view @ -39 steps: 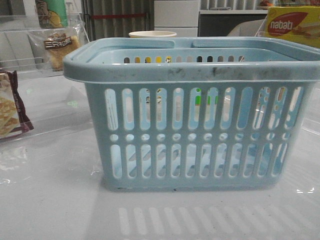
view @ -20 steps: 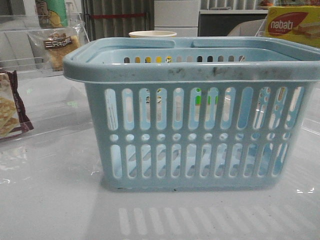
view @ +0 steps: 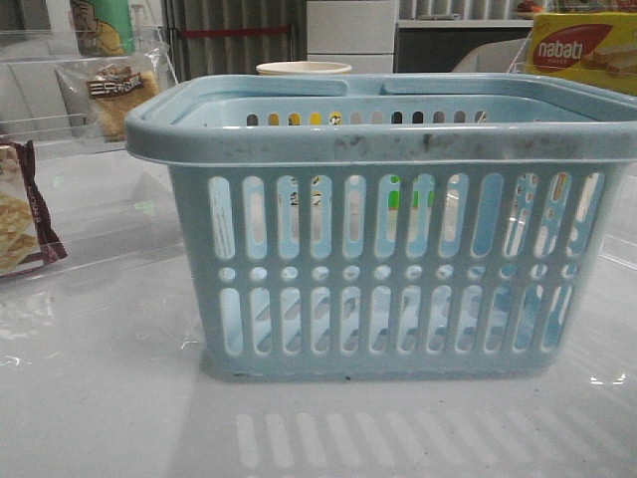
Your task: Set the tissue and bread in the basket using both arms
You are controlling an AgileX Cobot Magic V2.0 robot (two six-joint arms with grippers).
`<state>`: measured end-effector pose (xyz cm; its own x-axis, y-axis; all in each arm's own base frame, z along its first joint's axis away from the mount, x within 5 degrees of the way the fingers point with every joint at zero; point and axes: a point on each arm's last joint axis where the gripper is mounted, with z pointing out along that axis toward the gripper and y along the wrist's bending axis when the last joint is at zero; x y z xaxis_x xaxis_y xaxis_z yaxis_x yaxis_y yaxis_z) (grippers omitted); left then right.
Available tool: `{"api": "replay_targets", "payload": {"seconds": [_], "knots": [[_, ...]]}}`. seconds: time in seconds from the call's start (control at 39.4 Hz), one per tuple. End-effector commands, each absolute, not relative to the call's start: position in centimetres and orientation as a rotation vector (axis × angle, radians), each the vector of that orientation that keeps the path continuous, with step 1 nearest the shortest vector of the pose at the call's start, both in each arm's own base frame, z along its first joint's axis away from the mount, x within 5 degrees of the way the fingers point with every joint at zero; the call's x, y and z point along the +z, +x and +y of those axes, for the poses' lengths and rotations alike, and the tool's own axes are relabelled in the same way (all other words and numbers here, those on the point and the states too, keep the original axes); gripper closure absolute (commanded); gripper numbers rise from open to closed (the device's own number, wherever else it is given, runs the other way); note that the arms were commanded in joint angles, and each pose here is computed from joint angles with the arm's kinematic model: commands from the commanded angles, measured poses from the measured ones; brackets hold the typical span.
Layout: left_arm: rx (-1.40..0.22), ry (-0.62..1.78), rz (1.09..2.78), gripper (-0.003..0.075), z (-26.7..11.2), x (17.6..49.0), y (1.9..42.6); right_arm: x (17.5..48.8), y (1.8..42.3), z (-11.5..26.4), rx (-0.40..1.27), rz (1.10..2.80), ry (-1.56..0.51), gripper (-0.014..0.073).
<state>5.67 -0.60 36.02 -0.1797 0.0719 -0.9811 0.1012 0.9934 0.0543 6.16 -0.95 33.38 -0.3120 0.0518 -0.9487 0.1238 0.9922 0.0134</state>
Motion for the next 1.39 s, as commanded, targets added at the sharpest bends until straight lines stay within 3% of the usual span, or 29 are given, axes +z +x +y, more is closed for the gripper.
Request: {"api": "replay_targets", "payload": {"seconds": [0.0,0.25,0.33,0.53,0.61,0.89,1.37], "knots": [[-0.047,0.132,1.762,0.0622,-0.8,36.8,6.5,33.9,7.3,-1.1,-0.093,1.898,0.113,0.0539],[-0.048,0.136,1.835,0.0619,-0.9,36.2,7.7,32.7,8.5,-1.1,-0.102,1.986,0.110,0.0536],[-0.058,0.134,1.845,0.0582,-0.9,36.1,7.9,32.7,8.5,-1.1,-0.119,1.989,0.084,0.0502],[-0.098,0.120,1.840,0.0248,-1.1,36.1,8.0,32.6,8.5,-1.1,-0.123,1.996,0.079,0.0092],[-0.098,0.120,1.840,0.0219,-1.1,36.1,8.0,32.6,8.5,-1.1,-0.124,2.004,0.080,0.0009],[-0.096,0.122,1.842,0.0303,-1.1,36.1,8.0,32.8,12.2,-1.6,-0.155,2.147,0.091,0.0036],[-0.257,0.364,1.828,0.0306,-3.2,35.0,7.9,37.2,24.9,-5.6,-0.210,2.268,0.259,0.0036]]}}
